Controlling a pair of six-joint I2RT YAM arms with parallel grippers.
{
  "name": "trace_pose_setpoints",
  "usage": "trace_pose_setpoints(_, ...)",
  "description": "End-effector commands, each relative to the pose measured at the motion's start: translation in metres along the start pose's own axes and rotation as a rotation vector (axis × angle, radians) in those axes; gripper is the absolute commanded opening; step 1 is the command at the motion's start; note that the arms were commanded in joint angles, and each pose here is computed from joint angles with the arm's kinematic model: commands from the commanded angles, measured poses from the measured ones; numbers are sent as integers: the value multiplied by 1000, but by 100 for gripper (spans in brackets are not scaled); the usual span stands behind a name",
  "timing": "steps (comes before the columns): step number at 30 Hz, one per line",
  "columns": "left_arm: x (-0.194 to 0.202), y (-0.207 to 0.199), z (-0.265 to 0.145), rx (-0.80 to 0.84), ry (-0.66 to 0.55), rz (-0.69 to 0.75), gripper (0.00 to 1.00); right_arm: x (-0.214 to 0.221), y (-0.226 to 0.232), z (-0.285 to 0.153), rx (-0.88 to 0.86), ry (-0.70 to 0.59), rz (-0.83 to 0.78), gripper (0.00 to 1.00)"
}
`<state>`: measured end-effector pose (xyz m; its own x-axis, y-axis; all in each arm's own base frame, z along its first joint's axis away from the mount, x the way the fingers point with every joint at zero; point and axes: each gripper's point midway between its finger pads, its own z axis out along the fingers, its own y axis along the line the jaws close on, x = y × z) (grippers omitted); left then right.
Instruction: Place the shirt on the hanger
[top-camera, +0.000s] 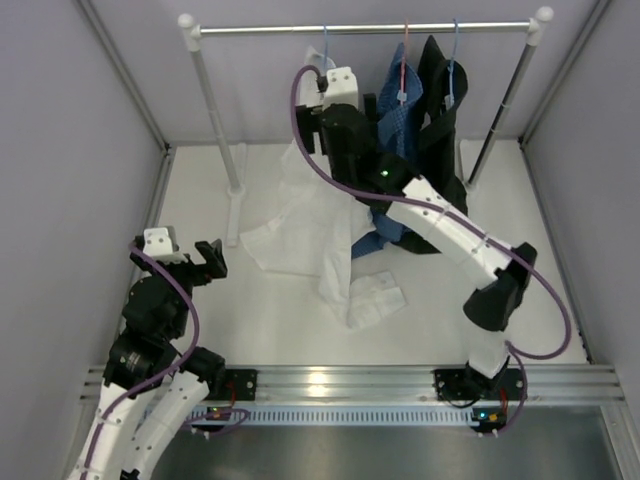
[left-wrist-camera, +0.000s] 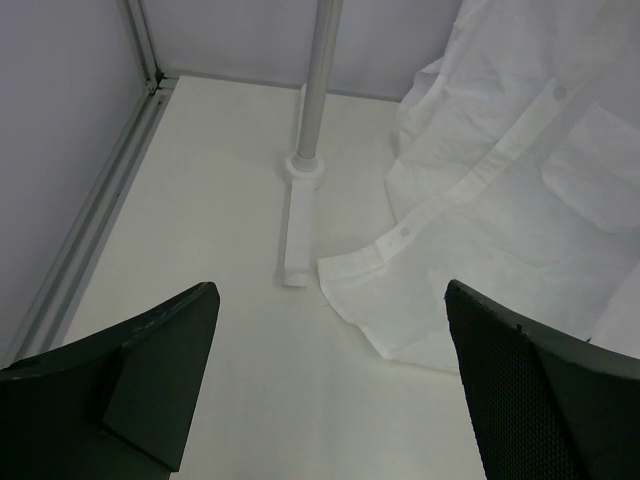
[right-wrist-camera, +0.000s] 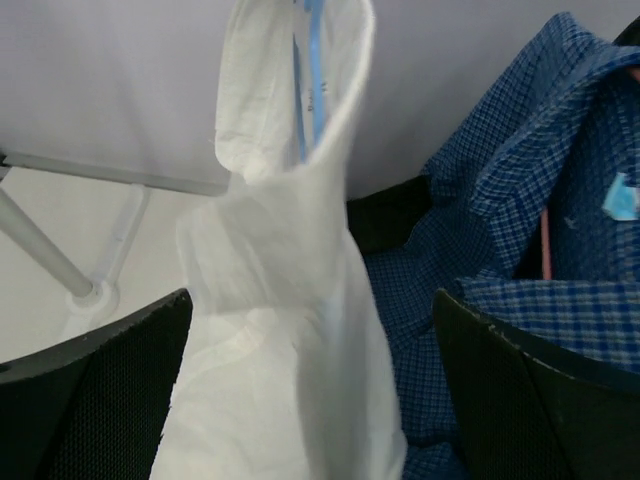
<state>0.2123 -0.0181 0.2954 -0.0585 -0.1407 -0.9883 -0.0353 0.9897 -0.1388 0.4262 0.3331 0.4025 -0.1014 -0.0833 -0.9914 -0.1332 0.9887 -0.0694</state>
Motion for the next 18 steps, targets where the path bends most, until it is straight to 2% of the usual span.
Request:
trace_pose_setpoints(1, -9, -2, 7, -3, -27, -32, 98, -72, -54, -77, -61, -115, 143, 99)
trace_pose_setpoints(2, -8, -1, 9, -12, -20, -34, 98, -73, -61, -87, -71, -122, 147, 99)
trace_pose_setpoints(3, -8, 1, 11, -25, -17, -35, 98, -52, -62, -89, -81, -88, 118, 99)
trace_pose_setpoints(5, -7, 4, 12, -40, -10, -39, 98, -65, -89, -123, -102, -134, 175, 100)
trace_pose_setpoints(6, -5, 6, 14, -53, 0, -39, 98, -41, -91, -125, -112, -104, 151, 99)
trace_pose_setpoints(7, -4, 8, 15, -67, 7, -38, 98, -53, -109, -150, -138, -151, 190, 99)
trace_pose_setpoints(8, 0, 9, 18, -79, 38, -31, 98, -25, -112, -152, -137, -118, 167, 99)
trace_pose_setpoints(10, 4, 10, 19, -102, 78, -46, 98, -16, -147, -177, -87, -145, 197, 100)
trace_pose_setpoints(11, 15, 11, 18, -111, 132, -40, 98, -2, -158, -182, -55, -131, 185, 99)
trace_pose_setpoints(12, 22, 8, 21, -106, 170, -37, 98, 38, -169, -180, 13, -65, 133, 99)
trace_pose_setpoints(13, 30, 1, 20, -67, 210, -27, 98, 44, -188, -195, 37, -79, 152, 100)
trace_pose_setpoints(14, 41, 1, 18, -60, 251, -16, 98, 76, -192, -196, 57, -32, 135, 99)
trace_pose_setpoints(17, 49, 2, 15, -56, 254, -32, 98, 111, -218, -215, 105, -9, 148, 99)
trace_pose_setpoints(18, 49, 6, 14, -79, 246, -31, 98, 138, -222, -214, 137, 25, 108, 99)
